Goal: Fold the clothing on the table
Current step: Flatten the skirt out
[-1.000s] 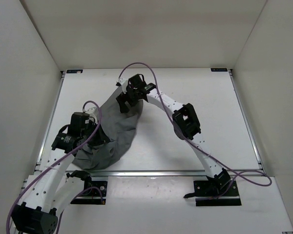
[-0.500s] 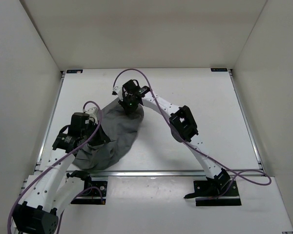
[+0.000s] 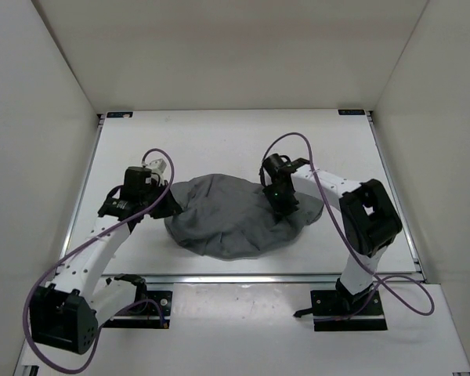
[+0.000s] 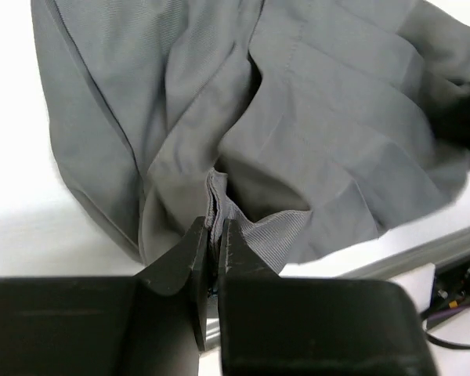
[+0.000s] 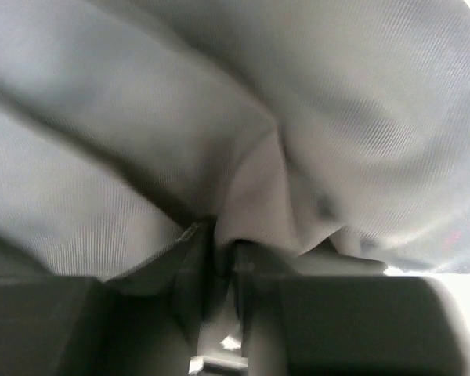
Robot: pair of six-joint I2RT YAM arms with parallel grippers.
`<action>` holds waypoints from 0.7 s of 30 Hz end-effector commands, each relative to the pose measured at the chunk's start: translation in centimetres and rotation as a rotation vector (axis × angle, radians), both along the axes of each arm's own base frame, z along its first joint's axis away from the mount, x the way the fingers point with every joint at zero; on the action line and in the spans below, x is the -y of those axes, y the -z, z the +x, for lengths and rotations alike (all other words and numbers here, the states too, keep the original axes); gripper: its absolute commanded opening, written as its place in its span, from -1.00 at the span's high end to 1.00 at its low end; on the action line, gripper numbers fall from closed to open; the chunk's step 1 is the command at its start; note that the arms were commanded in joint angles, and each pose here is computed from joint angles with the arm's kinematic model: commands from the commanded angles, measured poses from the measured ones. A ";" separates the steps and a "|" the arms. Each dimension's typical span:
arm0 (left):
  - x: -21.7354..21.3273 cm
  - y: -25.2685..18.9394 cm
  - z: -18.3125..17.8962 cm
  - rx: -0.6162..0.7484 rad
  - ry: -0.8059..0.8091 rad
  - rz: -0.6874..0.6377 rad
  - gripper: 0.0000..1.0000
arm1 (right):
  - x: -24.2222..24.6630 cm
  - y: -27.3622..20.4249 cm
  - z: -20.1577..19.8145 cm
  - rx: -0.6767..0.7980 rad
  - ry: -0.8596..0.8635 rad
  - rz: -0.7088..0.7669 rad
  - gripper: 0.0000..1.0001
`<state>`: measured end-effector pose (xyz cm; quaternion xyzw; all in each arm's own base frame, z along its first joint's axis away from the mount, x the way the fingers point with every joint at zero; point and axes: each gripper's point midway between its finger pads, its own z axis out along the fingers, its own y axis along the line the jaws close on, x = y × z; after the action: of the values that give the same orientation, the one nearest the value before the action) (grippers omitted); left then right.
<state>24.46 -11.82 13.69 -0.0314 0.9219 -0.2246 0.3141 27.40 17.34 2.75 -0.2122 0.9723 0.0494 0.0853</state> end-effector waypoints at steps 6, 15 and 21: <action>-1.2 -0.6 2.2 0.046 -0.032 0.037 1.00 | -8.1 -16.1 1.2 0.350 -0.216 0.295 0.30; -1.9 2.8 -3.7 -0.058 -0.049 0.046 1.00 | -15.9 -12.7 10.5 0.472 -0.505 0.427 0.09; -1.3 3.3 -4.0 -0.080 -0.038 0.020 1.00 | -19.3 -9.1 15.0 0.467 -0.638 0.502 -0.05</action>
<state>20.65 -10.18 10.28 -0.0552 0.9355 -0.2015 0.2851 40.64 34.92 9.91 -0.4387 0.8181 0.2252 0.2960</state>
